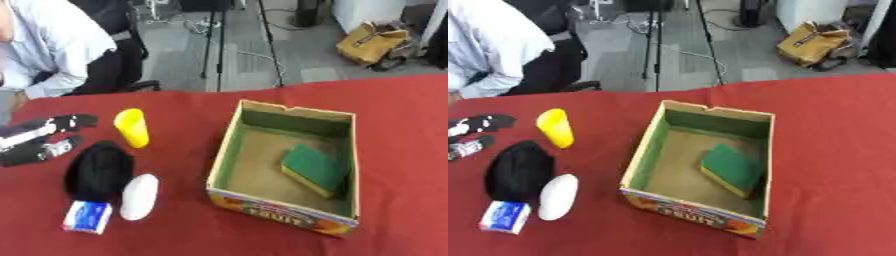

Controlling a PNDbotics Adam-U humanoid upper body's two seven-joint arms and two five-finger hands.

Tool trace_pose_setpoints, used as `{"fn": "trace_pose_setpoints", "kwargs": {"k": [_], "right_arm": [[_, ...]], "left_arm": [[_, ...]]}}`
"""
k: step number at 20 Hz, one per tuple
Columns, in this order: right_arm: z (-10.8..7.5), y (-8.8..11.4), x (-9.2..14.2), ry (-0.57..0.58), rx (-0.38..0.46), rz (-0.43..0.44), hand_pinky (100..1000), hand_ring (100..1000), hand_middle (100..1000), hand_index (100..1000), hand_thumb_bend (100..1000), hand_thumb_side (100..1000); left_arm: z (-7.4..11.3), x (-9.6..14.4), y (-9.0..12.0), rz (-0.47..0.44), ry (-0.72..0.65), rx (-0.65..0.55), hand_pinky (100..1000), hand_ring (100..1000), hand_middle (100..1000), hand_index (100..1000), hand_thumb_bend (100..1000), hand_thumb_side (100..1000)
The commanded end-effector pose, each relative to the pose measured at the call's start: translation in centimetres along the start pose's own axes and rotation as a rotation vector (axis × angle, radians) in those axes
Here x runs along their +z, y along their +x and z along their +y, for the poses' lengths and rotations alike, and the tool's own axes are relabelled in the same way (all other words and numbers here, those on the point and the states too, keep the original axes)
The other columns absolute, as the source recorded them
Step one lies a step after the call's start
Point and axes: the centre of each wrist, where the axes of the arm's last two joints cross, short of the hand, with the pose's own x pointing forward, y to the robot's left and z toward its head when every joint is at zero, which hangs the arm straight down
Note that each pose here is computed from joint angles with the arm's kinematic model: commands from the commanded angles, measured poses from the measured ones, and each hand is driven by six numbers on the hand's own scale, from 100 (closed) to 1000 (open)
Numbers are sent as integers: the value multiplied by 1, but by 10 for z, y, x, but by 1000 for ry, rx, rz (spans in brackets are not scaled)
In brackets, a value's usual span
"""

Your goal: Pick up objects on the table and place them in the box.

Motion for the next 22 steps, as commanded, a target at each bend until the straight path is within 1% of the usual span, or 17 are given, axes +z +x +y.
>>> {"fn": "trace_pose_setpoints", "kwargs": {"k": [1,5,6,8,9,11,12,14,15,16,17,19,22], "right_arm": [[1,2,-5,5,-8,-12,856,827,686,687,100,1000],[1,1,-5,5,-9,-8,857,826,681,683,100,1000],[1,1,-5,5,-10,-8,857,826,680,683,100,1000],[1,1,-5,4,-10,-7,857,827,680,683,100,1000],[2,1,-5,5,-10,-7,857,826,679,682,100,1000],[2,1,-5,5,-11,-6,858,827,679,682,100,1000],[2,1,-5,6,-11,-6,858,827,678,682,100,1000],[2,1,-5,7,-11,-5,858,827,678,682,100,1000],[2,1,-4,8,-10,-1,860,828,677,681,100,1000],[2,1,-4,11,-9,3,860,828,677,681,100,1000],[1,1,-4,11,-8,5,861,829,677,681,100,1000],[2,1,-4,12,-8,8,861,829,676,681,100,1000],[1,1,-4,13,-5,9,861,829,676,681,100,1000]], "left_arm": [[12,3,4,-2,-80,-106,1000,1000,1000,1000,100,969],[9,-1,8,74,-74,-148,1000,1000,1000,1000,100,983],[8,-2,8,85,-72,-156,1000,1000,1000,1000,100,941],[6,-4,8,102,-63,-167,1000,1000,1000,1000,100,954],[5,-4,8,112,-54,-174,1000,1000,1000,1000,100,900],[3,-6,8,128,-43,-189,1000,1000,1000,1000,100,894],[2,-7,8,133,-39,-195,1000,1000,1000,1000,100,875],[0,-9,8,145,-29,-205,1000,1000,1000,1000,100,875],[-4,-12,10,140,-8,-197,1000,1000,1000,1000,100,826],[-7,-15,12,135,12,-190,1000,1000,1000,1000,100,826],[-9,-18,15,124,35,-187,1000,1000,1000,1000,100,777],[-10,-22,22,99,72,-190,1000,1000,1000,1000,100,778],[-6,-23,30,66,108,-184,1000,1000,1000,1000,100,783]]}}
